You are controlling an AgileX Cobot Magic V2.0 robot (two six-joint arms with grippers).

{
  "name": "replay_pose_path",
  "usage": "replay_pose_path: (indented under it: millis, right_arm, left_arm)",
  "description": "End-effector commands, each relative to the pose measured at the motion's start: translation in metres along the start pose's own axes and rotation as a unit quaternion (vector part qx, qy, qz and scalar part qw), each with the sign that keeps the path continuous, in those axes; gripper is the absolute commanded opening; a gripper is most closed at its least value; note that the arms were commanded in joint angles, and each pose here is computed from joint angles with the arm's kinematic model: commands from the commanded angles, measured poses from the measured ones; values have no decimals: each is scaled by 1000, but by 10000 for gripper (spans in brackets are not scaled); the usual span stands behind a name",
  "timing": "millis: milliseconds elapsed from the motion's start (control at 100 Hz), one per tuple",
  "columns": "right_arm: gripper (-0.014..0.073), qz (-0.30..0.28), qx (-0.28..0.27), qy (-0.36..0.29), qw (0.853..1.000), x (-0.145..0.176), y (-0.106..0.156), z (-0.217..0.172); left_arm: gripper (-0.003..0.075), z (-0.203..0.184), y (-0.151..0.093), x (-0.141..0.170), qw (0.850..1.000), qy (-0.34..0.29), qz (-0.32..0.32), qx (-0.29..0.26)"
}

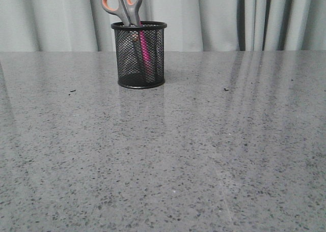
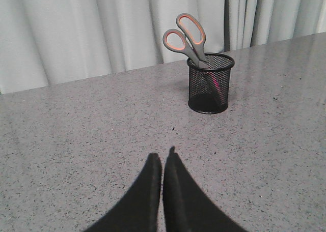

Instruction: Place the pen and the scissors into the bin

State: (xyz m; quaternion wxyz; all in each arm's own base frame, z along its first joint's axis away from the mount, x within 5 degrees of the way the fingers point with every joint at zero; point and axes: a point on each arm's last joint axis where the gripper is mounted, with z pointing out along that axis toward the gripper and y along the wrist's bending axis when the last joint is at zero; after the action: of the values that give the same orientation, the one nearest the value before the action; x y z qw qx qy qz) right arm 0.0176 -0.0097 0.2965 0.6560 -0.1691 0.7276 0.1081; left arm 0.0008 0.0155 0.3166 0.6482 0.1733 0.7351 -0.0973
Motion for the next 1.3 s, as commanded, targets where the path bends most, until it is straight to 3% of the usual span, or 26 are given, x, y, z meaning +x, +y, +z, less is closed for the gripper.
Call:
replay_pose_path:
  millis: [0,440,590,640,700,800,990,1080,1290]
  right_arm:
    - [-69,-12,-5,-42,999,-13,1,-1]
    - [-69,-12,-5,-42,999,-13,1,-1]
    - [-69,-12,-5,-42,999,-13,1,-1]
    - [-69,-12,-5,-42,999,-13,1,-1]
    - [-69,-12,-5,-42,999,-13,1,-1]
    - [-69,-12,-5,-42,999,-13,1,-1]
    - [-69,-12,-5,-42,999,-13,1,-1]
    - [-69,-12,-5,-42,999,-13,1,-1]
    - [-69,-12,-5,-42,999,-13,1,-1]
  left_arm:
    - [-19,-11,2,-11,998,-67,-5,2]
    - [-19,-5,0,-5,999,-54,-5,3]
    - [-19,16,-9,4,984,-117,131,-20]
    - [-19,29,-13,16,980,-134,146,-27]
    - [-19,41,-16,30,979,-154,126,-45]
    - [-19,59,-15,62,986,-136,55,-76]
    - [-19,77,-12,120,992,-28,-4,-120]
    - [-19,77,-15,132,993,46,-15,-110]
    - [-19,77,-15,132,993,42,-17,-112]
